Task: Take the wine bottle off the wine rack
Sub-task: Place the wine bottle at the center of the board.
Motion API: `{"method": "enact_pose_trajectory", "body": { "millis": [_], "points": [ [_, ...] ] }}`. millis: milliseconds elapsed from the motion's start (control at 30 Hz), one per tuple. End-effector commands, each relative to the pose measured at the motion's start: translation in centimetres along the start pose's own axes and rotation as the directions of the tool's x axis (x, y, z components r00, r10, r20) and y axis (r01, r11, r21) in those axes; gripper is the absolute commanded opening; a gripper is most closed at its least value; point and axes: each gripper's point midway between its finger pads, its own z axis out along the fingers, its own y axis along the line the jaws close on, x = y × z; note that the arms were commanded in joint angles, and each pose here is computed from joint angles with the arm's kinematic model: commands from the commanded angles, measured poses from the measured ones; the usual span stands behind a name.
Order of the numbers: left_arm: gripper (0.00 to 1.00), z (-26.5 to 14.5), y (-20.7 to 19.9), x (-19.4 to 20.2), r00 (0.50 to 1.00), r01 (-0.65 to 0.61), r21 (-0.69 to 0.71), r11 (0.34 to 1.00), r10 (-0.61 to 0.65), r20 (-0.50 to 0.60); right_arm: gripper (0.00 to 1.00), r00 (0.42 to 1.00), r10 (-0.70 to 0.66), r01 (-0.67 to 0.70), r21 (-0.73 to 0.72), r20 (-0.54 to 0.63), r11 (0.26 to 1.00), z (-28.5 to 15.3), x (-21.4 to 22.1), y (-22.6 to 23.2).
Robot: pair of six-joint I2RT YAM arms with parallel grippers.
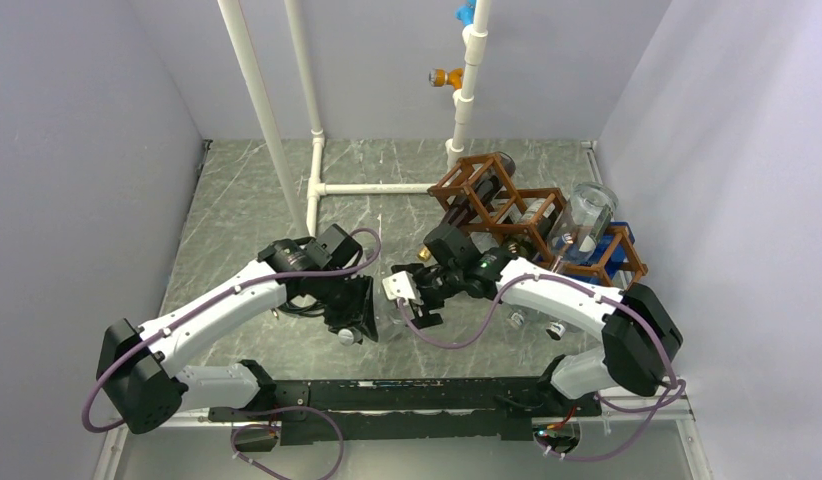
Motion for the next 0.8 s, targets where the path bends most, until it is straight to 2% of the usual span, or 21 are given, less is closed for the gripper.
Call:
{"method": "enact_pose_trajectory", "body": {
  "millis": [0,200,333,500,767],
  "points": [
    [0.02,-1.8,-4.6,-1.9,0.991,-0.103,0.197,0.975,0.083,0.106,0.79,1.0,-0.028,0.028,0.0,-0.001,1.0,0.7,0.4,0.2],
    [0.23,-1.7,-4.6,-2.0,0.991,-0.088,0.211,0.974,0.065,0.113,0.77,1.0,-0.015,0.015,-0.013,-0.002,1.0,1.3,1.0,0.6],
    [0.42,-1.5,-4.7,-2.0,0.992,-0.074,0.228,0.971,0.049,0.114,0.76,1.0,-0.001,0.001,-0.02,0.003,1.0,1.6,1.1,0.8],
    [0.52,-1.6,-4.8,-2.1,0.992,-0.065,0.24,0.969,0.037,0.121,0.76,1.0,0.013,-0.012,-0.028,0.011,1.0,1.8,1.1,0.9],
    [0.58,-1.9,-4.8,-2.4,0.992,-0.046,0.248,0.968,0.015,0.126,0.77,0.999,0.037,-0.036,-0.05,0.031,0.998,2.0,0.8,1.2]
  ]
}}
